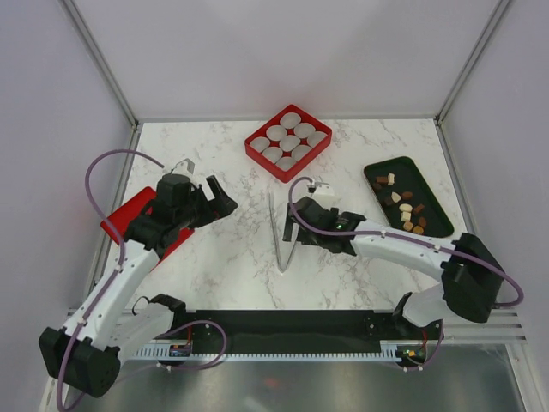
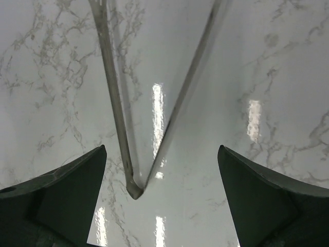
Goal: Pack the chocolate
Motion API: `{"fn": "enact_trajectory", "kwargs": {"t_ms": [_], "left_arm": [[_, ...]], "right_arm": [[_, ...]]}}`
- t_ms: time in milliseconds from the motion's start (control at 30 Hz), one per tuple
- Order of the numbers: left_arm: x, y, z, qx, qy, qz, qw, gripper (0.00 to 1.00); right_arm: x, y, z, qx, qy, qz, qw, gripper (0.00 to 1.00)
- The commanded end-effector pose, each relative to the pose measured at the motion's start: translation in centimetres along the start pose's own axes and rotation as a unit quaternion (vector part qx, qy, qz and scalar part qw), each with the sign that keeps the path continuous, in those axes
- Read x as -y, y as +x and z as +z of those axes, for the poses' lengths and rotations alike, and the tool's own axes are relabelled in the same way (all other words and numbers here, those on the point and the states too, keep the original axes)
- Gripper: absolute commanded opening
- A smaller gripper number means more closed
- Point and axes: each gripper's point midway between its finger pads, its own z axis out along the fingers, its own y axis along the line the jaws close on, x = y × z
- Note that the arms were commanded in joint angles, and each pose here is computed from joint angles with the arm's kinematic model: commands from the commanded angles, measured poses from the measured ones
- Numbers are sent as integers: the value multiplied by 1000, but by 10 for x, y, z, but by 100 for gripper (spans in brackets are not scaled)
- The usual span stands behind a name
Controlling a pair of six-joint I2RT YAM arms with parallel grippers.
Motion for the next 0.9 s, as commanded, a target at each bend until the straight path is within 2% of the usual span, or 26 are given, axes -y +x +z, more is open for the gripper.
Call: {"fn": "enact_trajectory", "kwargs": {"t_ms": [0,133,267,533,867], "left_arm": [[-12,-8,-20,50,-3,65,997,100],[-8,-9,-38,67,16,84,994,100],[-19,-14,-44,81,-10,102,991,100],[-18,-8,-38,59,-10,101,993,100],[-18,-7,-40,61,-7,103,993,100]], "right_arm": [[-36,-20,8,47,-8,9,999,98],[-56,-15,22,40,-10,-6,999,98],[-54,-4,38,31,7,-23,999,98],[-54,13,55,15,22,-29,999,98],[-45,29,76,7,51,-39,998,98]]}}
